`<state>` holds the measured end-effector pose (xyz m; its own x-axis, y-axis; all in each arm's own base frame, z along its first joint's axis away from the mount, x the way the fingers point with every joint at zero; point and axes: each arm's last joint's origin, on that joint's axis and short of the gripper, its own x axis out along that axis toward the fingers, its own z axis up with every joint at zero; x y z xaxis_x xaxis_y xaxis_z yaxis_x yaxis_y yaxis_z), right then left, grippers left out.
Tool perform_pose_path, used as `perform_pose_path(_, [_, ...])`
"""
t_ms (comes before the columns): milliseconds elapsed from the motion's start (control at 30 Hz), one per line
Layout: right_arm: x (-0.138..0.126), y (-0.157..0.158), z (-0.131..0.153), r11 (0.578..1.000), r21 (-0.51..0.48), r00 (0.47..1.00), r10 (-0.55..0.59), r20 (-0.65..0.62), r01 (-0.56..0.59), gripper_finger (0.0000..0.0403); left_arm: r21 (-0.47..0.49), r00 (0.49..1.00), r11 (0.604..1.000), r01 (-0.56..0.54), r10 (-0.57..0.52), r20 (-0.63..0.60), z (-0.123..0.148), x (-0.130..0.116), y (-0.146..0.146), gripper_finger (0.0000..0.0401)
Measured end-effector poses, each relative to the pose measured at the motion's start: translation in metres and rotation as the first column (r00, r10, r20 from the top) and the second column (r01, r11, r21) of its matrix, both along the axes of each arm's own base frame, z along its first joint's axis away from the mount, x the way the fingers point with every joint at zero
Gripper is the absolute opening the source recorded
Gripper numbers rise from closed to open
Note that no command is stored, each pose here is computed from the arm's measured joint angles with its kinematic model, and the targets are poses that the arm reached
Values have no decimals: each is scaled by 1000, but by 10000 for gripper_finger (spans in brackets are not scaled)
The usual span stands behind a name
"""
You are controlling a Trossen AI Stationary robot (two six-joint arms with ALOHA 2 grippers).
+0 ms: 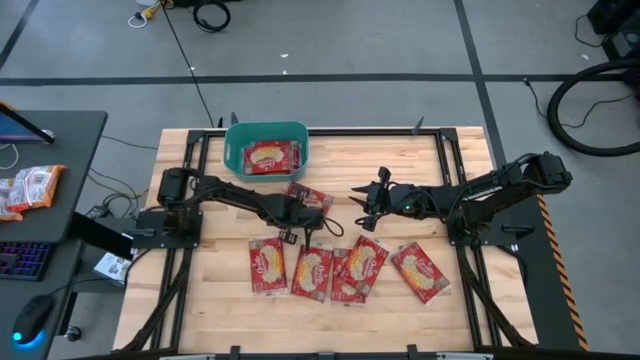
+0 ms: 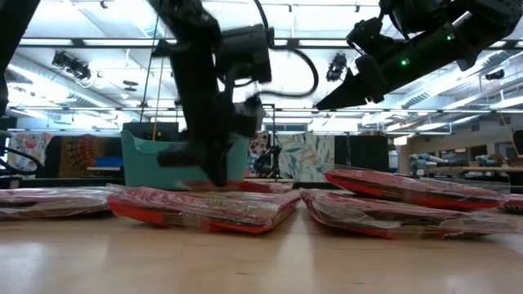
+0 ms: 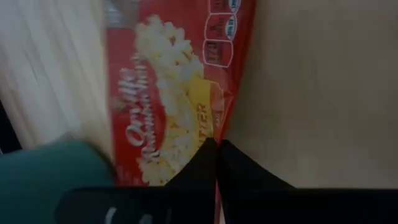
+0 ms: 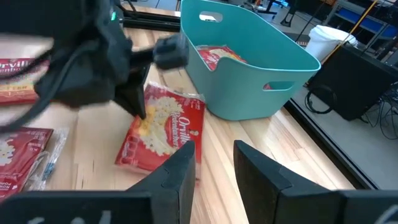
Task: Sort popcorn bags into baskets
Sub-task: Put the red popcorn bag into the green bin
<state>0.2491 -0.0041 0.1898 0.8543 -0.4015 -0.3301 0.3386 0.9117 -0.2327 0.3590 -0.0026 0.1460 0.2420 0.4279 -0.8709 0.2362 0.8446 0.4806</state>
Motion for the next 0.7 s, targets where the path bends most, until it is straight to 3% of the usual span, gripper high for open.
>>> perform_pose_path(267, [0,0,0,1000,-1,1000,-3,-6,3,114,-195,991,974,-118,130,46,79,-13,20,3])
perform_pose_path(533, [-1,0,-2,1000,-2,1000,-7,-18,7,114,-223,935,959,-173,231,269,157,-51,40,1])
perform_pose_path(700, [0,0,-1,1000,-2,1000,-7,-10,7,114,-134,884,961,-244,277,377,188,-76,54,1])
